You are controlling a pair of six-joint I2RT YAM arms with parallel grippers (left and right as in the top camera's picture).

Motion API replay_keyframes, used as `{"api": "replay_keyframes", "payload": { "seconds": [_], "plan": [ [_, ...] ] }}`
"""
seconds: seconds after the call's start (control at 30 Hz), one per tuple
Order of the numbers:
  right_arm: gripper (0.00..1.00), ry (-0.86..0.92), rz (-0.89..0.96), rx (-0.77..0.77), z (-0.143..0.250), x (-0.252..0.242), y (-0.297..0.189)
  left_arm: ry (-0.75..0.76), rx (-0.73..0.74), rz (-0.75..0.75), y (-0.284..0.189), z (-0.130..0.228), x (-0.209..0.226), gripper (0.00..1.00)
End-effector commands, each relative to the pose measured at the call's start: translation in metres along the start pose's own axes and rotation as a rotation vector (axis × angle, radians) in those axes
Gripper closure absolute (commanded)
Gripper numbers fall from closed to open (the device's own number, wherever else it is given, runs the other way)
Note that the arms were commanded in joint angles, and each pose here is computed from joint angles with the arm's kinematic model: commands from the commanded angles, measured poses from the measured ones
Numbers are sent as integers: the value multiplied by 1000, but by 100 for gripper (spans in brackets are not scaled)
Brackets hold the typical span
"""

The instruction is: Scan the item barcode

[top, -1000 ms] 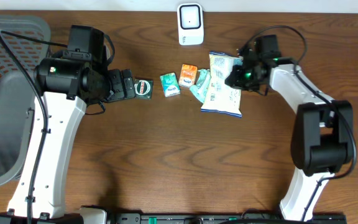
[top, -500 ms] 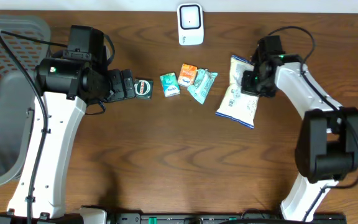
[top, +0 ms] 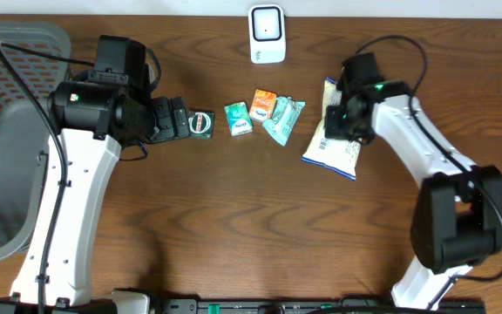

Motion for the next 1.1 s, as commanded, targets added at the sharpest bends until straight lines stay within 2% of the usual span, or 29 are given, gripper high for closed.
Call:
{"api": "replay_keyframes", "payload": {
  "seconds": [0.0, 0.13, 0.27, 0.4, 0.57, 0.73, 0.9, 0.97, 1.07],
  "plan": [
    [99, 10, 67, 100, 26, -4, 32, 1, -3, -6, -1, -1, 1, 2],
    [99, -13, 88, 138, 38, -2, 40, 1, -3, -6, -1, -1, 1, 2],
    [99, -19, 52, 76, 26, 7, 16, 1, -3, -6, -1, -1, 1, 2],
    [99, 2, -25, -70, -5, 15, -28, 1, -3, -6, -1, -1, 1, 2],
    [94, 41, -51, -290, -45, 11, -54, 1, -3, -6, -1, -1, 1, 2],
    [92, 54, -66, -341, -62, 11, -41, 1, -3, -6, -1, -1, 1, 2],
    [93, 58, -37, -324, -70, 9, -2, 1, -3, -6, -1, -1, 1, 2],
    [96, 63, 0, -326, -73, 5, 17, 1, -3, -6, -1, -1, 1, 2],
    [96, 73, 49, -365, -82, 0, 39, 1, -3, -6, -1, -1, 1, 2]
  ]
}}
Point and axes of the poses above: each gripper's point midway between its finger pads, its own y axis out along the fingers, its own x axis along the line the jaws close on, z = x × y, the point moved 6 cm from there along -y, back along the fingers, and after that the axes turned 14 degrees about y, right-handed, at the moved point
